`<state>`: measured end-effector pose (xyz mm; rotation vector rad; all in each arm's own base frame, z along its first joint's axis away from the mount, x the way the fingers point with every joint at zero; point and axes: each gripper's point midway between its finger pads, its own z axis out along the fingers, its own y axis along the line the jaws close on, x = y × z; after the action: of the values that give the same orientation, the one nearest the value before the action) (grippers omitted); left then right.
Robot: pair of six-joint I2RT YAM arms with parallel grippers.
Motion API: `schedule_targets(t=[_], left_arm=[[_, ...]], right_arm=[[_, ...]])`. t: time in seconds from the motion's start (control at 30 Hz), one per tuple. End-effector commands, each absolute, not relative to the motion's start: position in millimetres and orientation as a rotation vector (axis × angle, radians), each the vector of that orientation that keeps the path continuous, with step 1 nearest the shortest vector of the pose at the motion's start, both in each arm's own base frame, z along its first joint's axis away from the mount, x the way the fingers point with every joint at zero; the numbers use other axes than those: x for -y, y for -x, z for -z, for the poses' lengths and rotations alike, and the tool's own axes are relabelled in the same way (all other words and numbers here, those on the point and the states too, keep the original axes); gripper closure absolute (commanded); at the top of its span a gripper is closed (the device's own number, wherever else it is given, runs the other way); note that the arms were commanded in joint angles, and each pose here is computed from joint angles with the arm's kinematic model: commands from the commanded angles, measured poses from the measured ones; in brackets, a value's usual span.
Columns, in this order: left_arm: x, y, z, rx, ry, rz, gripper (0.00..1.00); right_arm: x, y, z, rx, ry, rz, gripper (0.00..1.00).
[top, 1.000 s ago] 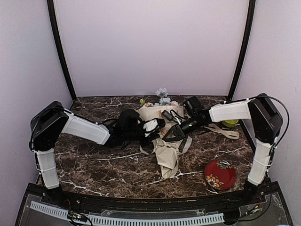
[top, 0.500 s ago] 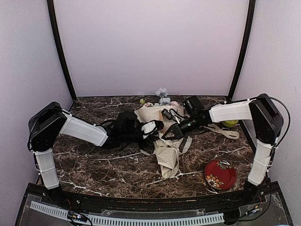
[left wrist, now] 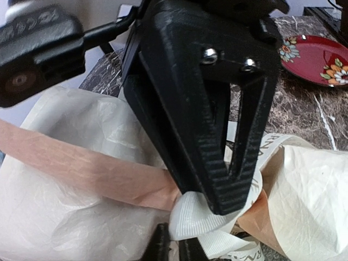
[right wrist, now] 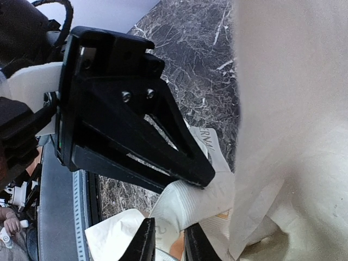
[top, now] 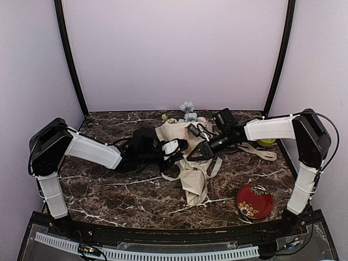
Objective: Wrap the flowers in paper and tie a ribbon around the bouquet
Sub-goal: Cross the half-tied ribbon over the folded bouquet.
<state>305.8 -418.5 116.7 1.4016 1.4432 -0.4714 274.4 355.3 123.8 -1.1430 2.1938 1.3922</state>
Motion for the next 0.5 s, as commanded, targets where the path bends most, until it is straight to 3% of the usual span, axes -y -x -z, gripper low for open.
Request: schedule_targets(t=[0.0, 0.47], left_arm=[[422.1, -305.2, -135.8, -1.392, -1.386, 0.492, 0.98], [419.8, -292.3, -156.3, -1.337, -1.377, 0.545, 1.0]], right_arm=[[-351.7, -266.8, -140.1, -2.131, 1.175, -1.429, 0.81], [-344.4, -291.3, -121.2, -2.238, 1.054, -1.371, 0.8]])
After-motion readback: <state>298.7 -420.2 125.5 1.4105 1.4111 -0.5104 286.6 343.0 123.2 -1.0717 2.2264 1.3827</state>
